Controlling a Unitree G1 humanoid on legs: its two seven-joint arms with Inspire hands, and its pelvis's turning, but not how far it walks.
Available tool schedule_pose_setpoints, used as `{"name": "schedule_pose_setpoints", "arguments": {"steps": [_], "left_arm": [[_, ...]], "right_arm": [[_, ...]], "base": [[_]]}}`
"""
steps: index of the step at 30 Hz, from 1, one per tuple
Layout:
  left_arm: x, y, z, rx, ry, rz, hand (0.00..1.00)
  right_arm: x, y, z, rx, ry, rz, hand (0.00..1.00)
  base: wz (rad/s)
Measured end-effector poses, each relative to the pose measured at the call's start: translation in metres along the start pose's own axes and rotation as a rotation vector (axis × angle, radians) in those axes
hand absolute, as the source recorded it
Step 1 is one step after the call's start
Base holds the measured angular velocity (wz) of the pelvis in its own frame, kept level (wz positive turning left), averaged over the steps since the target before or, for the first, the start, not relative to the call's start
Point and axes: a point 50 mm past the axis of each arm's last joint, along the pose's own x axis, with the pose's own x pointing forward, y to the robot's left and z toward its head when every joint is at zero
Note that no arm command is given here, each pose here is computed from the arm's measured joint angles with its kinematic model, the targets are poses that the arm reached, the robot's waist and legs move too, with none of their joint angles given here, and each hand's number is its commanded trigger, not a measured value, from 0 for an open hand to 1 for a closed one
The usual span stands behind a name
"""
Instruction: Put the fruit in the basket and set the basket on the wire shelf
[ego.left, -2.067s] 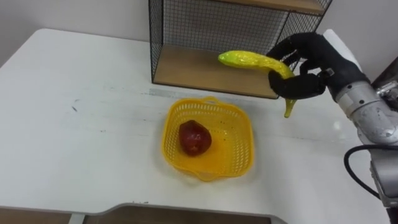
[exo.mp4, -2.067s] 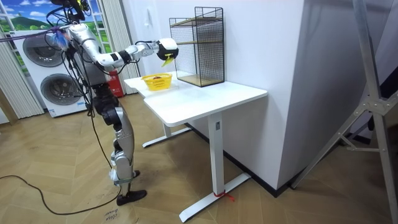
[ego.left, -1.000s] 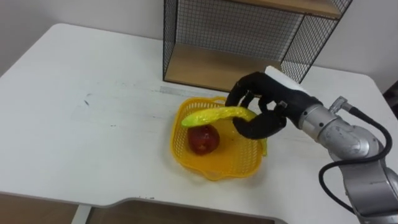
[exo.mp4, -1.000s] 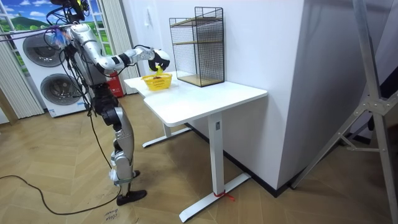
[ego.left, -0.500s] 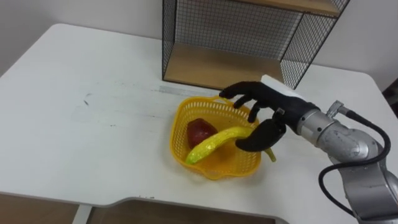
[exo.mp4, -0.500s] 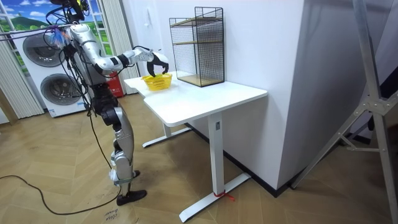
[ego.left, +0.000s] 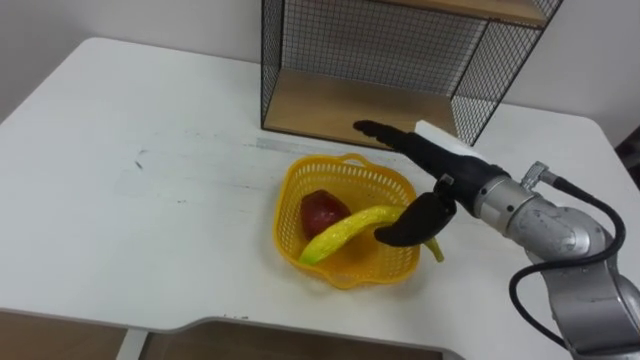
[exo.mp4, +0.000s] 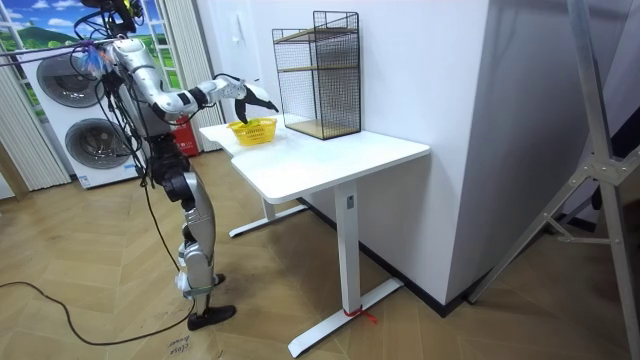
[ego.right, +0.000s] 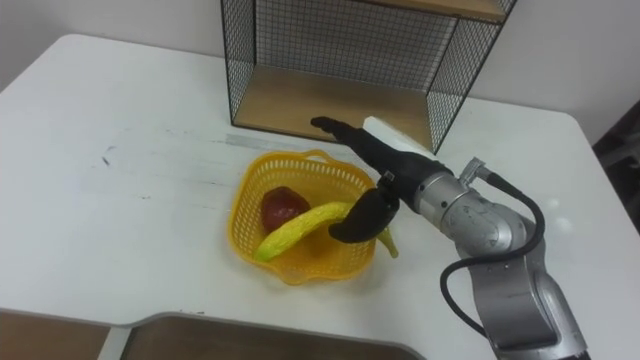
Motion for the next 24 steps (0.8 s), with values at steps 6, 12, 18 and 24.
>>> {"name": "schedule_pose_setpoints", "arguments": {"steps": [6,12,18,24], "left_arm": [[0.000,0.000,0.000,-0.001,0.000,0.000,0.00],[0.000,-0.003,0.000,-0.002,0.000,-0.005,0.00],[0.000,-0.008,0.001,-0.011,-0.002,-0.005,0.00],[0.000,-0.007,0.001,-0.009,-0.004,0.006,0.00]], "right_arm": [[0.000,0.000,0.000,0.003,-0.002,0.000,0.00],[0.001,0.000,0.001,0.022,-0.014,-0.002,0.00],[-0.003,-0.008,-0.002,0.042,-0.010,-0.053,0.00],[-0.007,-0.015,0.003,0.052,-0.039,-0.092,0.00]], "base": [[0.00],[0.00],[0.00],[0.00]]}}
